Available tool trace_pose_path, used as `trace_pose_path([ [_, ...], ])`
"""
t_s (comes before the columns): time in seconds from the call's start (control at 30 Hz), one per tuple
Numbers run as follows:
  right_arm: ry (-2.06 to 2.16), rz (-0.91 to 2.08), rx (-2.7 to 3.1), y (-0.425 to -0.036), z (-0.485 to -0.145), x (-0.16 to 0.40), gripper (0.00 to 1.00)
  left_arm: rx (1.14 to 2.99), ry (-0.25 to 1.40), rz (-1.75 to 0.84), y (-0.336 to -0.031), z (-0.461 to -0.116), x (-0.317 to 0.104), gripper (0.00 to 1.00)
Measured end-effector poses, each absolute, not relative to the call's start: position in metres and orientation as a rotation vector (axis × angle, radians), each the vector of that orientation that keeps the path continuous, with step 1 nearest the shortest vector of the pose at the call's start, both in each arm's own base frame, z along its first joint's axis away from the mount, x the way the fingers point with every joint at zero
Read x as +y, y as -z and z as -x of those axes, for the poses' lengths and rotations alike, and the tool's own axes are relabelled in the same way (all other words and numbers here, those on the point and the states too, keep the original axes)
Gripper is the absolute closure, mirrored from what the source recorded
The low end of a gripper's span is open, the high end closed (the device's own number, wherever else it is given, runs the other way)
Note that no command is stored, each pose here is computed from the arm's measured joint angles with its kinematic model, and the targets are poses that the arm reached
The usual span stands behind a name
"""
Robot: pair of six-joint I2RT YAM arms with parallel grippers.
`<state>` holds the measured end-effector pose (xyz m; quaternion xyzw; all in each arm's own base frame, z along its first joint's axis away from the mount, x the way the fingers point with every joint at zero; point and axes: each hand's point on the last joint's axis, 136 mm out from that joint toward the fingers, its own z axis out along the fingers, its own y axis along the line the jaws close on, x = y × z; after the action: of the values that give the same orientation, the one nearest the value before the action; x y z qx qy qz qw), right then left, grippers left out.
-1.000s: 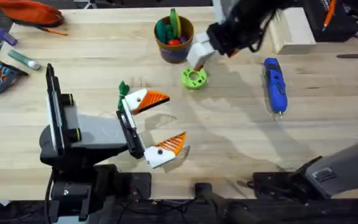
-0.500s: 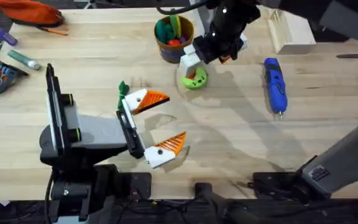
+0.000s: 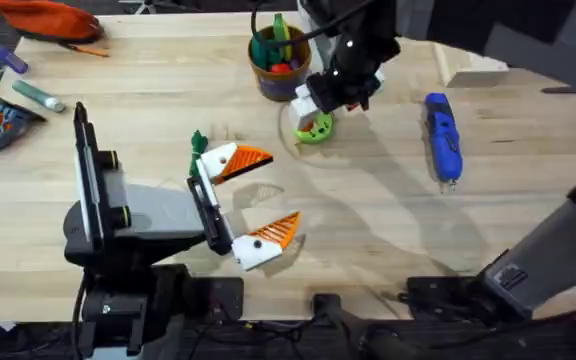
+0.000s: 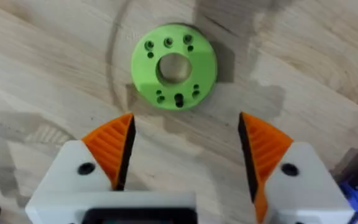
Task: Pick up the gripper from the table and insert it into the empty holder that is missing its gripper. Then pick up a screw, insert it into the mounting hole, and use the screwdriver to tighten it. Finally, clean up the table by picking up the vegetable and placing it into the bucket.
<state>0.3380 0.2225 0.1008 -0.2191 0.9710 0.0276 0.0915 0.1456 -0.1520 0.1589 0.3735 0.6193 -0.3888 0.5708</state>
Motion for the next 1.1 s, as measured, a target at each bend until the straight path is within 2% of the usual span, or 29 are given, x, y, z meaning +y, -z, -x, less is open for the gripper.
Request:
trace_pose_path([
  [0.27,-0.043,0.659,2.952,-0.068,-0.339,0.223,0.181,1.454,0.913,-0.876,-0.159,-0.146,-0.152,0.015],
  [0.5,-0.053,0.660,2.934,-0.061,-0.344,0.229,0.393,1.454,0.913,-0.876,-0.159,-0.146,-0.152,0.015],
  [0.77,-0.056,0.670,2.929,-0.061,-0.343,0.232,0.529,1.454,0.913,-0.876,-0.159,-0.146,-0.152,0.015],
  [1.1,-0.052,0.685,2.934,-0.057,-0.341,0.234,0.562,1.454,0.913,-0.876,-0.159,-0.146,-0.152,0.015],
])
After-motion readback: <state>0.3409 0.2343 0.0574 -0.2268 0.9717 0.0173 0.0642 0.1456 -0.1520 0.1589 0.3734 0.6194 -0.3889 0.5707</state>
